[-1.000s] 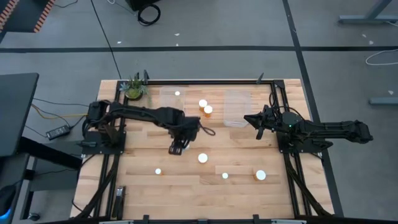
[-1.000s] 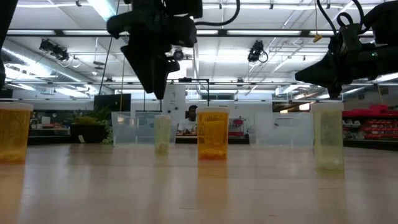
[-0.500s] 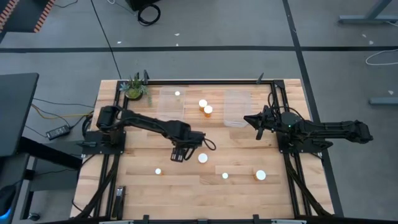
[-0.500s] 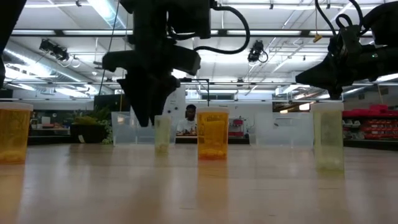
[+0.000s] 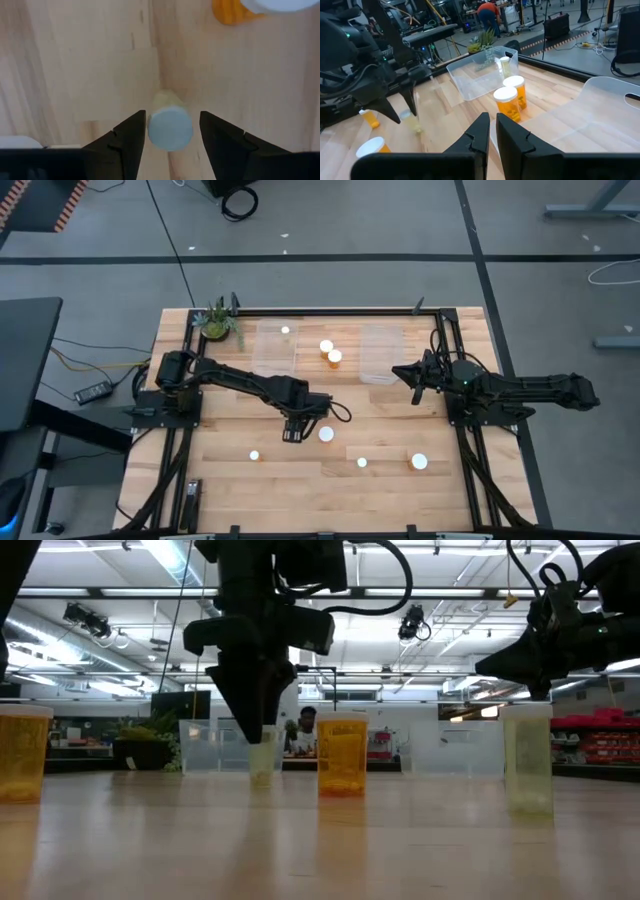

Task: Pick and place medicine bottles into bin by pill shape (circle, oval)
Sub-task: Put the top small yellow pill bottle into the left transparent bin

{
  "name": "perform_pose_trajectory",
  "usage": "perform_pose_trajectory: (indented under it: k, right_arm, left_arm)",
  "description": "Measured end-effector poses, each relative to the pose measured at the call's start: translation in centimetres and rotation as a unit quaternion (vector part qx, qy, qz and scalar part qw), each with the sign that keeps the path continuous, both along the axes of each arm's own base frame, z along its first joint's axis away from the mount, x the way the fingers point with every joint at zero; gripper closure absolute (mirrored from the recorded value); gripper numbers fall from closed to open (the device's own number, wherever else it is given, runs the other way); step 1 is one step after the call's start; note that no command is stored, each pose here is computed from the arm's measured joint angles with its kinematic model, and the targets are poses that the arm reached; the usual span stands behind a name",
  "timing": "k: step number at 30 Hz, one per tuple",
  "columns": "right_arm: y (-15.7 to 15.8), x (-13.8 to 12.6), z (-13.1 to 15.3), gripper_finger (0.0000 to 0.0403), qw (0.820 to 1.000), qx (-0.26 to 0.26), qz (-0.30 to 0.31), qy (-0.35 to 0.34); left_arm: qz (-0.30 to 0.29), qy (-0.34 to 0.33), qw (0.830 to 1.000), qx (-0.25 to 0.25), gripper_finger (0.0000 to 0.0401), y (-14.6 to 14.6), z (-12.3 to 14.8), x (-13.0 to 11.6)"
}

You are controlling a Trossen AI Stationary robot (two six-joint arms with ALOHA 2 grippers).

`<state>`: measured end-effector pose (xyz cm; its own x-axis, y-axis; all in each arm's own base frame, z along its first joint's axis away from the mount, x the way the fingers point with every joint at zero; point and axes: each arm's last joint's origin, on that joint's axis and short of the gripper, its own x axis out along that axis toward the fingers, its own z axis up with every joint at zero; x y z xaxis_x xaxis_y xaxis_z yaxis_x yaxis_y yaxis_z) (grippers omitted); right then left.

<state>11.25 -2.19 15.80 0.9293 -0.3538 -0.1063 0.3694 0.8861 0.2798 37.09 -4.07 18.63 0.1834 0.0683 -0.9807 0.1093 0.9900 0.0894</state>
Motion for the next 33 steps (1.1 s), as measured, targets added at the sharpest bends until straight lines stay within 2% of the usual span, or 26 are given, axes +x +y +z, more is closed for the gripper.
perform_pose_trajectory:
  k: [13,18,24,29,33]
  right_arm:
    - [0.0,0.0,0.0,0.0364,1.000,0.000,0.000,0.000]
    - [0.0,0.0,0.0,0.0364,1.000,0.000,0.000,0.000]
    - [0.0,0.0,0.0,0.0364,1.000,0.000,0.000,0.000]
    - [0.0,0.0,0.0,0.0364,1.000,0.000,0.000,0.000]
    - [0.0,0.0,0.0,0.0364,1.000,0.000,0.000,0.000]
  left_arm:
    - [-0.001,-0.001,1.000,0.005,0.0277,0.1,0.0,0.0]
    - [-0.002,-0.003,1.000,0.008,0.0274,0.8,0.4,-0.1]
    - [0.029,-0.042,0.999,0.008,0.0270,3.2,3.3,-0.8]
    - [0.076,-0.089,0.993,0.011,0.0276,6.3,6.6,-2.3]
    - [0.121,-0.105,0.987,0.020,0.0267,9.2,8.2,-3.5]
